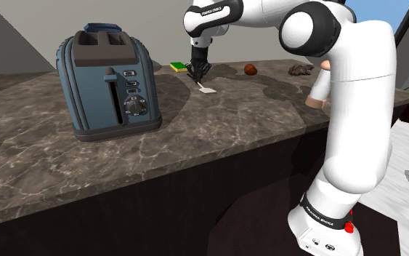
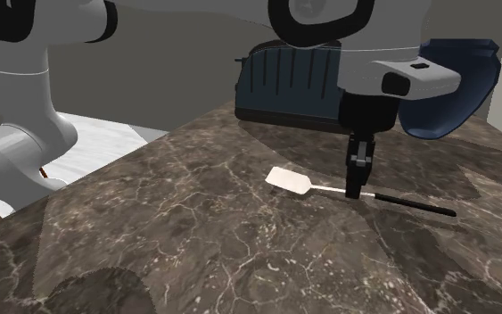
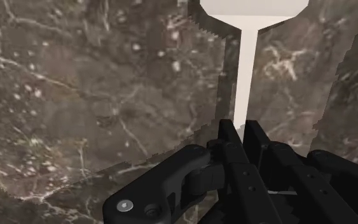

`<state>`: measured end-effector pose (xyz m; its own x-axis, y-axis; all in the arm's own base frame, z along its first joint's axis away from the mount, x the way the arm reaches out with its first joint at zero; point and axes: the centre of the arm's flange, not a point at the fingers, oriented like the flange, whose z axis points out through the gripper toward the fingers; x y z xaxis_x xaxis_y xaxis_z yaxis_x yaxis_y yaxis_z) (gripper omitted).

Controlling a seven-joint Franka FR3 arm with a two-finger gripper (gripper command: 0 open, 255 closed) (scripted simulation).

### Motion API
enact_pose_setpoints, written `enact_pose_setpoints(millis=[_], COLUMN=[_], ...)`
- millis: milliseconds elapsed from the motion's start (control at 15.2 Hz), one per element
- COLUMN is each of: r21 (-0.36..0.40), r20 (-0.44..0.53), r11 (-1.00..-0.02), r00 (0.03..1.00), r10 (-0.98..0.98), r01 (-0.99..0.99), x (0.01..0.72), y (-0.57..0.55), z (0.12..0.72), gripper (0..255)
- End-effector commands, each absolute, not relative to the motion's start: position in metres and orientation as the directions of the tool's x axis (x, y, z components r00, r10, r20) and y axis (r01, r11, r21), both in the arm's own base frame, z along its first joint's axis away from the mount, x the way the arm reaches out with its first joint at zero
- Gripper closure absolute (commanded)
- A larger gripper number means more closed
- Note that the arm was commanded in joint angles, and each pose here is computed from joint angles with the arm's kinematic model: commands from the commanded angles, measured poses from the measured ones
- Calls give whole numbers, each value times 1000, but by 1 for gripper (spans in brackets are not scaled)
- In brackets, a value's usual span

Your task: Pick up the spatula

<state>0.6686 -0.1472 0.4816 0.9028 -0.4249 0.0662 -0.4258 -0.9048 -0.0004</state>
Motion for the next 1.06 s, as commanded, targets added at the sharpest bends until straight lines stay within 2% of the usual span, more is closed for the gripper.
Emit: enact_pose_setpoints(millis=[0, 990], r21=[0, 0], r20=[66, 66], r11=[-905, -905], r00=[903, 903], r10=[-425, -425], r01=[-426, -426], x=[669, 669], y=[-147, -147], z=[490, 559], gripper=[255, 255])
